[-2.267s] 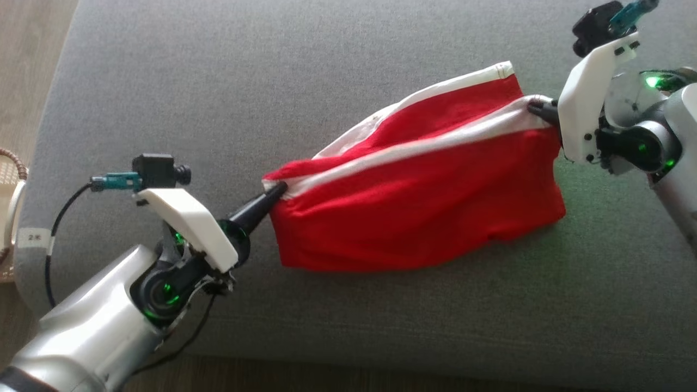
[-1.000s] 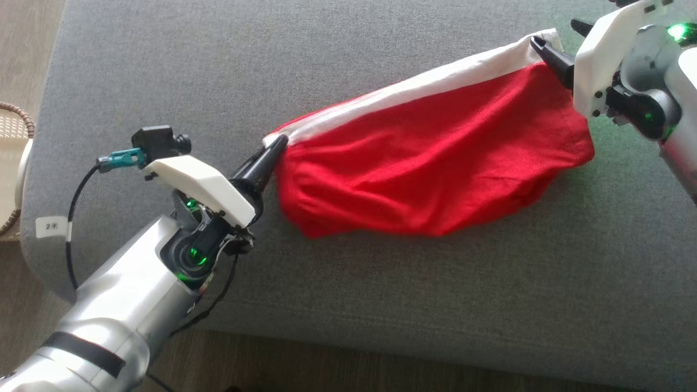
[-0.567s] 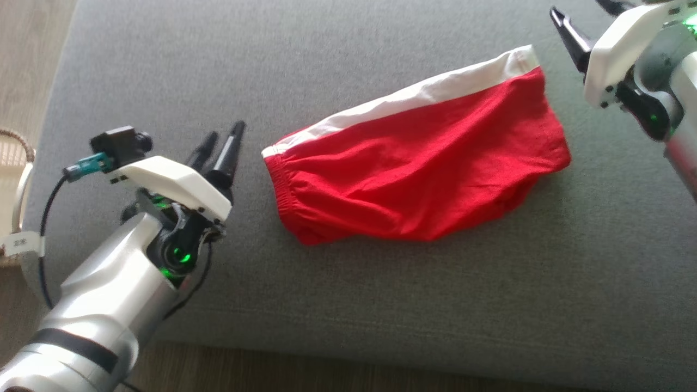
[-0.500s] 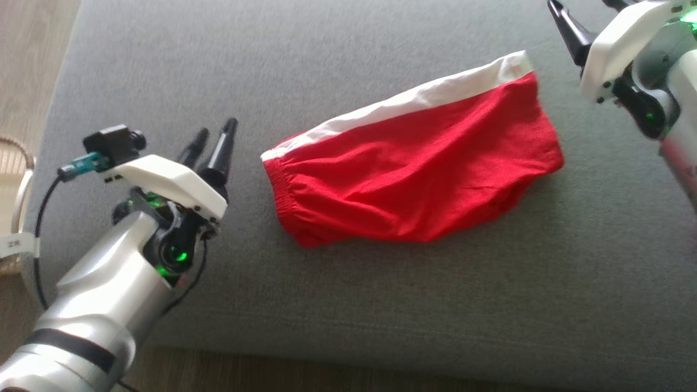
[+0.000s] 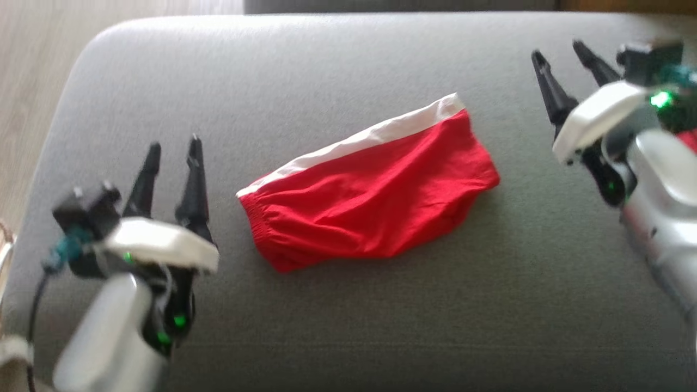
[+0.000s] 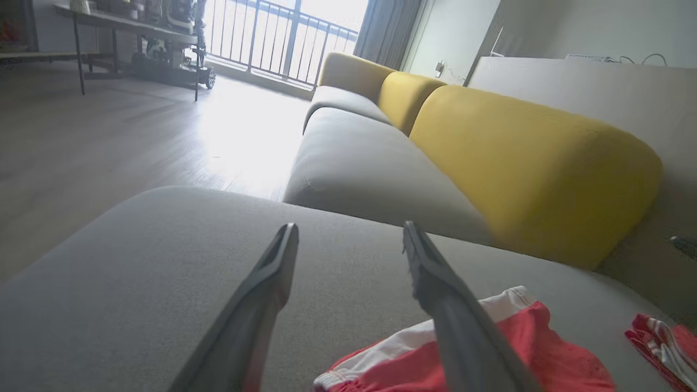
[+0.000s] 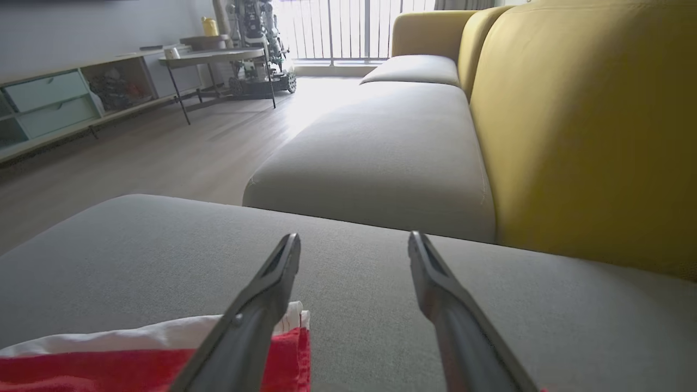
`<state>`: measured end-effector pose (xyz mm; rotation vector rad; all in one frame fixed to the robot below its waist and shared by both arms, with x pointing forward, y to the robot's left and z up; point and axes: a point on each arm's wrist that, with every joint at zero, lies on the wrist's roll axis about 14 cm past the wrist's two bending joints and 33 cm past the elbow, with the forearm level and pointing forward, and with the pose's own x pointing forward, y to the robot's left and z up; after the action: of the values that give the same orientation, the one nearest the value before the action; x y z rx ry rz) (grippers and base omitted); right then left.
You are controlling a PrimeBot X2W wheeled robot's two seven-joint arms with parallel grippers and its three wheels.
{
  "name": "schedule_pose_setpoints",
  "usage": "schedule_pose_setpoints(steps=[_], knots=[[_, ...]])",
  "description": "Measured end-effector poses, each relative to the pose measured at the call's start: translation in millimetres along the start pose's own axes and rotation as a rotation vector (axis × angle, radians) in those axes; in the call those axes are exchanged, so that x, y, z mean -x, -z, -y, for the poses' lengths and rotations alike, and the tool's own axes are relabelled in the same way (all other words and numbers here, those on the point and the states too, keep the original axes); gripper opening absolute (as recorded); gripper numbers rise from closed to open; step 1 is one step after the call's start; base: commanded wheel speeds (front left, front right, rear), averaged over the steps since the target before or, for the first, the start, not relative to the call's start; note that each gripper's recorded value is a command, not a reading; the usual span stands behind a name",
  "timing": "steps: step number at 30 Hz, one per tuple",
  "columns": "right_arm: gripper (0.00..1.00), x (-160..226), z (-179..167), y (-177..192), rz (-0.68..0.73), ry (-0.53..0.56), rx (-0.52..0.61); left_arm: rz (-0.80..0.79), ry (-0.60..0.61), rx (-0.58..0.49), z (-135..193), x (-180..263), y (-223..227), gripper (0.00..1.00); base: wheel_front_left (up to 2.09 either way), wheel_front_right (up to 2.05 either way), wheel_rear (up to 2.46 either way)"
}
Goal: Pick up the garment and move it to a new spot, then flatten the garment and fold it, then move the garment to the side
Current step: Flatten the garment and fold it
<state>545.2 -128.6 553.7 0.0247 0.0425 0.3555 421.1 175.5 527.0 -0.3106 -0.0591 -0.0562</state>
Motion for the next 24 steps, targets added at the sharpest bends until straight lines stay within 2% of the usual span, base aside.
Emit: schedule_pose_setpoints(steps=[6, 8, 13, 17, 20, 24], knots=[[1.0, 37, 16, 10, 0.04, 0.088, -0.083, 0.087, 0.009, -0.02, 18, 19, -15, 1.0, 0.0, 0.0, 0.0], [1.0, 52, 14, 23, 0.037, 0.108, -0.107, 0.106, -0.003, 0.04, 22, 25, -16, 1.0, 0.0, 0.0, 0.0], [1.0, 89, 3, 62, 0.002, 0.16, -0.167, 0.065, -0.025, 0.028, 16, 46, 4, 1.0, 0.0, 0.0, 0.0], [1.0, 105, -4, 78, 0.0, 0.2, -0.221, 0.051, -0.028, -0.018, 12, 55, 10, 1.0, 0.0, 0.0, 0.0], [1.0, 110, -10, 81, 0.0, 0.212, -0.239, 0.053, 0.015, -0.109, 18, 57, 9, 1.0, 0.0, 0.0, 0.0], [1.0, 122, -12, 90, -0.026, 0.225, -0.216, -0.018, 0.0, -0.109, 11, 74, 31, 1.0, 0.0, 0.0, 0.0]])
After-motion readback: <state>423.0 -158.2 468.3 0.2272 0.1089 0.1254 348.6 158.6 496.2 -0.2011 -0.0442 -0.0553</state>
